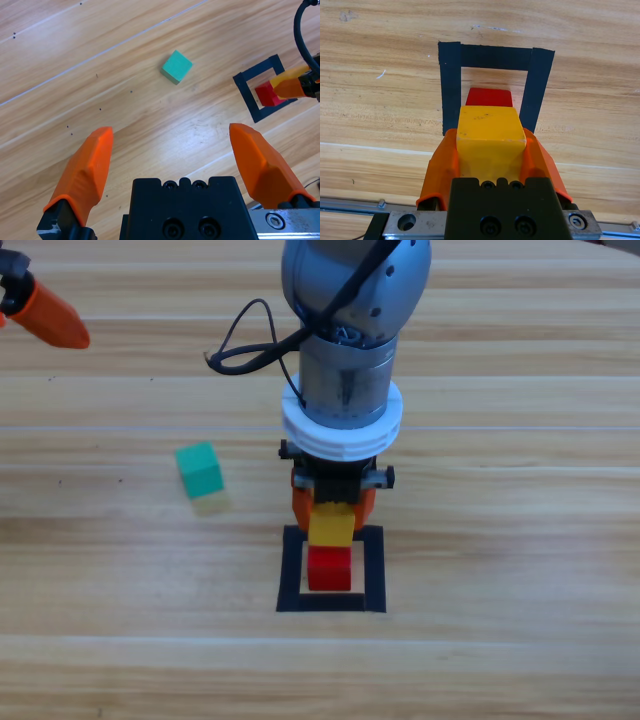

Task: Stack the blocks in the rectangular block: red at the bottom, yellow in the middle, green on top

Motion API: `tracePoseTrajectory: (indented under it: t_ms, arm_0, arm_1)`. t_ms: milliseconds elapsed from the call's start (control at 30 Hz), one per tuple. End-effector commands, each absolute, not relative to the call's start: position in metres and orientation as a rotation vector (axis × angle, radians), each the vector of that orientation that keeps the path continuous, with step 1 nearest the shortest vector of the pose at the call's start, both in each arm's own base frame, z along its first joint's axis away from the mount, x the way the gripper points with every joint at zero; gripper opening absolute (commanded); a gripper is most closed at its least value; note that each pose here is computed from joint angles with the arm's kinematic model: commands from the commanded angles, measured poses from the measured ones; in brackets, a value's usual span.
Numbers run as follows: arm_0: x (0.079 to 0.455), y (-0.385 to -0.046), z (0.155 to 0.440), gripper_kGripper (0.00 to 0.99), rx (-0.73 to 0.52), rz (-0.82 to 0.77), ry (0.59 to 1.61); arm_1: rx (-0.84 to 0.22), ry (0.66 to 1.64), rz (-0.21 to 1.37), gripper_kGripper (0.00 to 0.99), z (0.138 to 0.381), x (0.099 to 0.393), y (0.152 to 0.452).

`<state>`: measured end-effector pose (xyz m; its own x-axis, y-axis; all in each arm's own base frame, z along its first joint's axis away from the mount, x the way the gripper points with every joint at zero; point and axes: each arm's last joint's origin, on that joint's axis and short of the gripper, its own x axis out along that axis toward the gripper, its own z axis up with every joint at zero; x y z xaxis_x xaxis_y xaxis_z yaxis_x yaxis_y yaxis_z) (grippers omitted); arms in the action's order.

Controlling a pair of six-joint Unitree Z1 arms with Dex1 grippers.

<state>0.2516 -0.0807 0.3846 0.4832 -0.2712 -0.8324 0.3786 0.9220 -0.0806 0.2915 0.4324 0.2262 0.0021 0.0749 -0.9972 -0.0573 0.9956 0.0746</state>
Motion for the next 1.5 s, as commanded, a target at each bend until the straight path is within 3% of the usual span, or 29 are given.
tracePoseTrajectory:
  t_ms: [33, 533, 567, 600, 633, 667, 700, 967, 1133, 1267, 1367, 1500]
  arm_0:
    - [0.255, -0.077, 0.374, 0.990, 0.095, -0.389, 1.011]
    - [0.259, -0.079, 0.358, 0.990, 0.092, -0.391, 1.027]
    - [0.259, -0.079, 0.358, 0.990, 0.094, -0.394, 1.025]
    - [0.259, -0.079, 0.357, 0.990, 0.093, -0.392, 1.025]
    - [0.259, -0.079, 0.357, 0.990, 0.092, -0.391, 1.025]
    - [0.259, -0.079, 0.357, 0.990, 0.093, -0.392, 1.027]
    - [0.260, -0.079, 0.357, 0.990, 0.093, -0.392, 1.025]
    - [0.259, -0.079, 0.352, 0.990, 0.090, -0.395, 1.033]
    - [0.264, -0.081, 0.359, 0.990, 0.084, -0.401, 1.008]
    - [0.291, -0.088, 0.377, 0.990, 0.082, -0.400, 0.990]
    - [0.321, -0.101, 0.375, 0.990, 0.103, -0.387, 1.033]
    - [0.348, -0.130, 0.342, 0.990, 0.167, -0.371, 1.132]
  arm_1:
    - [-0.071, 1.654, 0.051, 0.000, 0.175, 0.284, 0.444]
    - [-0.082, 1.676, 0.062, 0.000, 0.163, 0.285, 0.448]
    - [-0.087, 1.679, 0.087, 0.038, 0.163, 0.285, 0.449]
    - [-0.088, 1.677, 0.093, 0.233, 0.164, 0.286, 0.449]
    - [-0.092, 1.675, 0.102, 0.589, 0.165, 0.285, 0.449]
    - [-0.090, 1.671, 0.107, 0.857, 0.167, 0.285, 0.449]
    - [-0.092, 1.664, 0.117, 0.983, 0.171, 0.285, 0.449]
    - [-0.081, 1.537, 0.196, 0.990, 0.227, 0.283, 0.441]
    - [-0.079, 1.291, 0.246, 0.990, 0.316, 0.275, 0.413]
    - [-0.081, 1.102, 0.319, 0.990, 0.387, 0.259, 0.383]
    - [-0.104, 1.039, 0.355, 0.990, 0.411, 0.252, 0.369]
    - [-0.183, 1.017, 0.399, 0.990, 0.418, 0.248, 0.362]
